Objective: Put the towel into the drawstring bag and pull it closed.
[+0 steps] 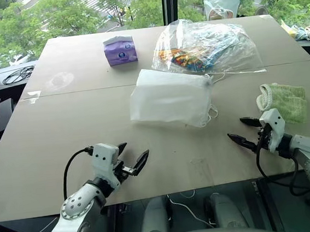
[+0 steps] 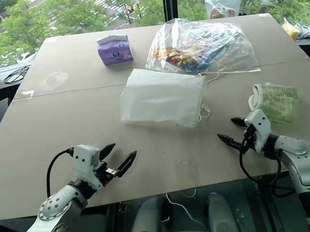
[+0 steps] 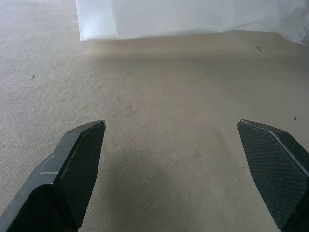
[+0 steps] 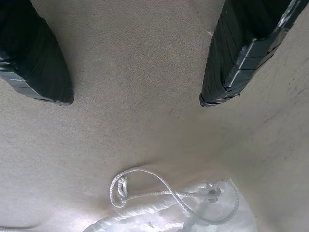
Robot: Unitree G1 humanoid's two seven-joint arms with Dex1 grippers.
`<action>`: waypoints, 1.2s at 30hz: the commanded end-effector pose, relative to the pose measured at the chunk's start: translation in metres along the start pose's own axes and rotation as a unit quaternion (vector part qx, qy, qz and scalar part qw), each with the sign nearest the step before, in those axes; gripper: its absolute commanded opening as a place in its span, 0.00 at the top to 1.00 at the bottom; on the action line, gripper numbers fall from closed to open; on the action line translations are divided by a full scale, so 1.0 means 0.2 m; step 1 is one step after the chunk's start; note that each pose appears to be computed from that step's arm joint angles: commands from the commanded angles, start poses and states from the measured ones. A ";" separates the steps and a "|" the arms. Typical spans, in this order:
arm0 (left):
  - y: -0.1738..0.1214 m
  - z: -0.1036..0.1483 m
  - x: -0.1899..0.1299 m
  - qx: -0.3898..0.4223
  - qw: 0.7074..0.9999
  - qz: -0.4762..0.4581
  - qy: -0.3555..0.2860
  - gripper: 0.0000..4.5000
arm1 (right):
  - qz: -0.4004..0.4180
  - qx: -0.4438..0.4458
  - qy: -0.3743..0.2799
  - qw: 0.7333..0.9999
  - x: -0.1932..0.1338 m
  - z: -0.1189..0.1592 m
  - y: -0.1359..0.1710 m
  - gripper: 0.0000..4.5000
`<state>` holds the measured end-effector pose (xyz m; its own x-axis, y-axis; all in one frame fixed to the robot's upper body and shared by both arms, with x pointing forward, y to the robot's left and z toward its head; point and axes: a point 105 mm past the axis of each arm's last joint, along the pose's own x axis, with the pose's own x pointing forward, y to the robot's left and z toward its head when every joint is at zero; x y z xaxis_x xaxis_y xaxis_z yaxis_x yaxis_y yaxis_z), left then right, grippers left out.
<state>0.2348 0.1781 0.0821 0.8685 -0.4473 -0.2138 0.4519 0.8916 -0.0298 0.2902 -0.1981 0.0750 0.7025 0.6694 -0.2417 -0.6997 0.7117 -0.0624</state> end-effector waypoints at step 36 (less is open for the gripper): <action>-0.59 0.40 0.46 0.030 0.950 -0.300 -0.084 0.00 | -0.010 -0.010 -0.059 0.998 -0.15 0.26 0.01 0.01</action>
<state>0.2785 0.0285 0.1388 0.4809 -0.8758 -0.0410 0.8739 0.4826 -0.0585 0.2687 -0.2062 0.1176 0.7047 0.6947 -0.1442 -0.7040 0.7099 -0.0203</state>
